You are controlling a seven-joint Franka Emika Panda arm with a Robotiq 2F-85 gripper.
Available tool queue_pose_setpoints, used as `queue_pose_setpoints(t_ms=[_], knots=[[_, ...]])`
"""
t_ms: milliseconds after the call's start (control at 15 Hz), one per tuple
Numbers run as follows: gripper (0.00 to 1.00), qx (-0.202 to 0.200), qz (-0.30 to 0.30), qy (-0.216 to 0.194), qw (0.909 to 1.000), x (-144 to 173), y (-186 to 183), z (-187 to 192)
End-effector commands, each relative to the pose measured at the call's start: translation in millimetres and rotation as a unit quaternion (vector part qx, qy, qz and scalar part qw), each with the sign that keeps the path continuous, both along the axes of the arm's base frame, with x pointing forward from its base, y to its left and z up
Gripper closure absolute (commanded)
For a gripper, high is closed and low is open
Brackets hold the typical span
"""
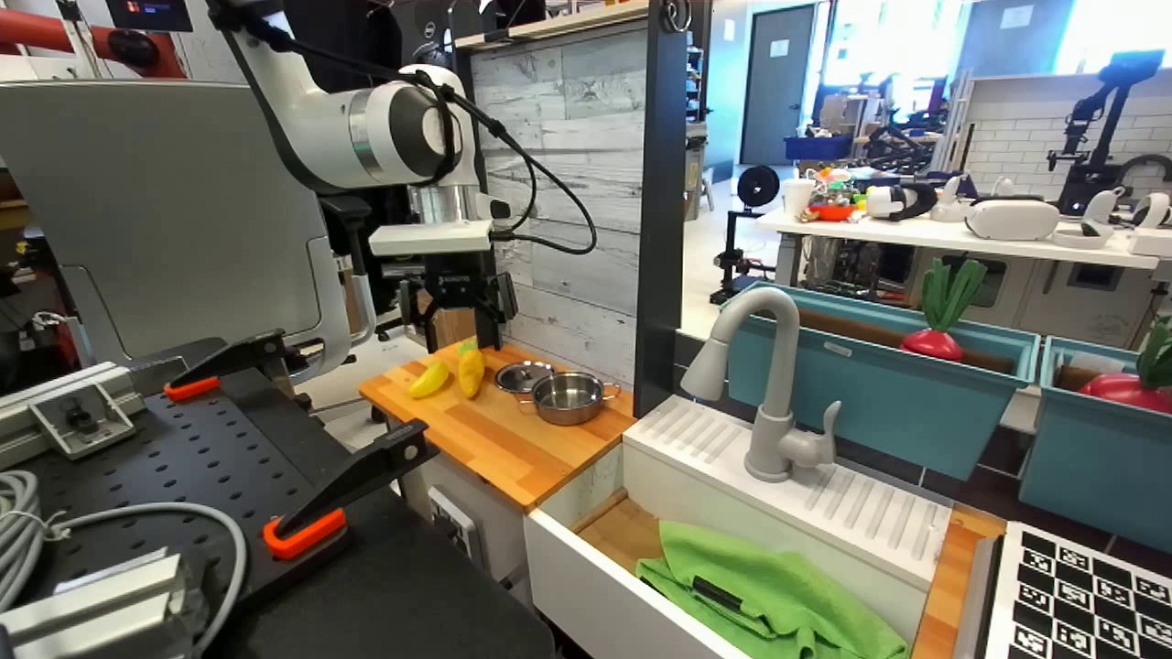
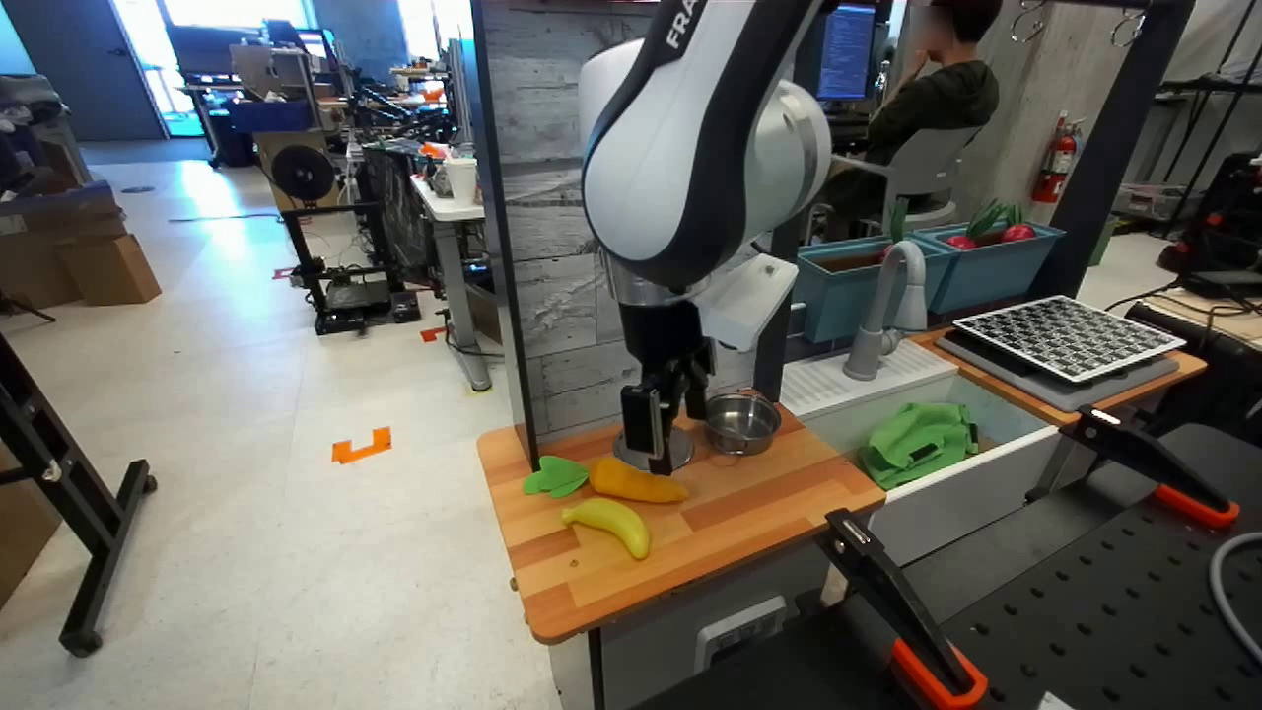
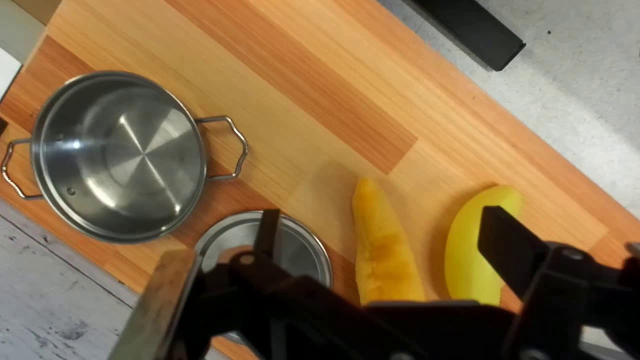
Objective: Put the carrot plushie in the pot
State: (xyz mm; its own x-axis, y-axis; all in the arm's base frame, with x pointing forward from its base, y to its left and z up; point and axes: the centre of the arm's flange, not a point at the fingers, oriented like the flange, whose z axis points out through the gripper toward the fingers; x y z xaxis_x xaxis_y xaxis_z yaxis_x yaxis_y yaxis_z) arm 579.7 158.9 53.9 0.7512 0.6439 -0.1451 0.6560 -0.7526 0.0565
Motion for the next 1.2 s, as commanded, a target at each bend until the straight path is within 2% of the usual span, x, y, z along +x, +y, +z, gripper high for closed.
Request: queue_pose_setpoints(t_ms=[0,533,667,867,1133], knots=[[0.00,-0.008,-0.010,-0.022,0.9997,23,26,-27],[0.00,-0.006,-0.021,-0.029,0.9993,40,44,-56],[0.26,-0.005,-0.022,-0.032,0.9992,44,46,-60],[0.51,-0.003,-0.020,-0.035,0.9992,49,47,-65],[0.80,-0.002,-0.019,-0.039,0.9991,52,49,-67]])
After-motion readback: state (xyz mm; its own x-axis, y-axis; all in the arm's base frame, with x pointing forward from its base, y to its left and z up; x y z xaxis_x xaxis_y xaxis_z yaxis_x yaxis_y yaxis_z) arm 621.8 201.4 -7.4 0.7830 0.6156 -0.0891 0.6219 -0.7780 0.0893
